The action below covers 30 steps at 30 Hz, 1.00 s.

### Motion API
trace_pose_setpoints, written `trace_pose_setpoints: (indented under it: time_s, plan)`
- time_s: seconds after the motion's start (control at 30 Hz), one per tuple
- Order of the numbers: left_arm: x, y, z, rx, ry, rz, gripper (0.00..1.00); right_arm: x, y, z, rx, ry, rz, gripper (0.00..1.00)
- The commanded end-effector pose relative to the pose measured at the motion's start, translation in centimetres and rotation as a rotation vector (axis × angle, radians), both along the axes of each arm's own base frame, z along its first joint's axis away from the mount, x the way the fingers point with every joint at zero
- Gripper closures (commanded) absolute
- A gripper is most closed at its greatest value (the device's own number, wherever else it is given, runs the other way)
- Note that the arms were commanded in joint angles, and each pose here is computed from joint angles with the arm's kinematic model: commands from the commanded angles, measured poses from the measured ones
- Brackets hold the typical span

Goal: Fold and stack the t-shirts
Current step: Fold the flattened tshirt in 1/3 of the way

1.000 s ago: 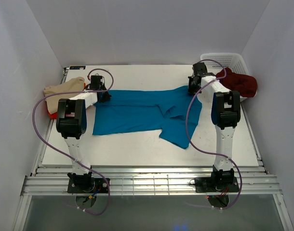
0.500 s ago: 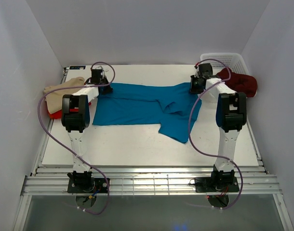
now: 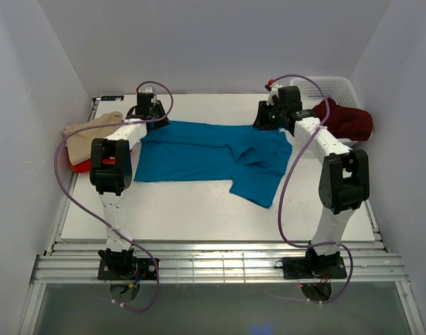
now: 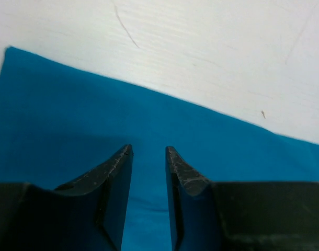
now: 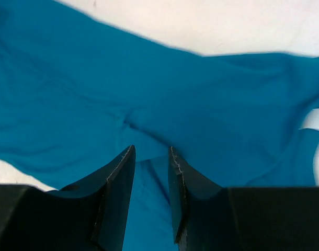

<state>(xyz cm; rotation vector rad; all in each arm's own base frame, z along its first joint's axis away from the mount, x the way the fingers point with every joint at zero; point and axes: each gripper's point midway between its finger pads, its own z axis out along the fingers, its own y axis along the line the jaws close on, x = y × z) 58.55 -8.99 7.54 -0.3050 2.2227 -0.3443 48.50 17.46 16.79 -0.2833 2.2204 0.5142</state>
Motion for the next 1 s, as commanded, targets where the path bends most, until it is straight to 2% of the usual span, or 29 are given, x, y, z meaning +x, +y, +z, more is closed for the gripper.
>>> trace_pose_setpoints:
  time_s: [0.0, 0.37, 0.97]
  plan:
    - [-1.3, -2.4, 8.1, -0.019, -0.141, -0.025, 0.58, -1.9, 2.5, -3.9, 0.046, 0.122, 0.080, 0.63]
    - [-6.0, -3.2, 8.0, -0.051, -0.118, -0.035, 0.58, -2.9, 5.1, -7.6, 0.056, 0.215, 0.126, 0.62]
    - [-7.6, -3.0, 7.4, -0.052, -0.095, -0.033, 0.53, -4.8, 6.9, -11.1, 0.009, 0.307, 0.160, 0.59]
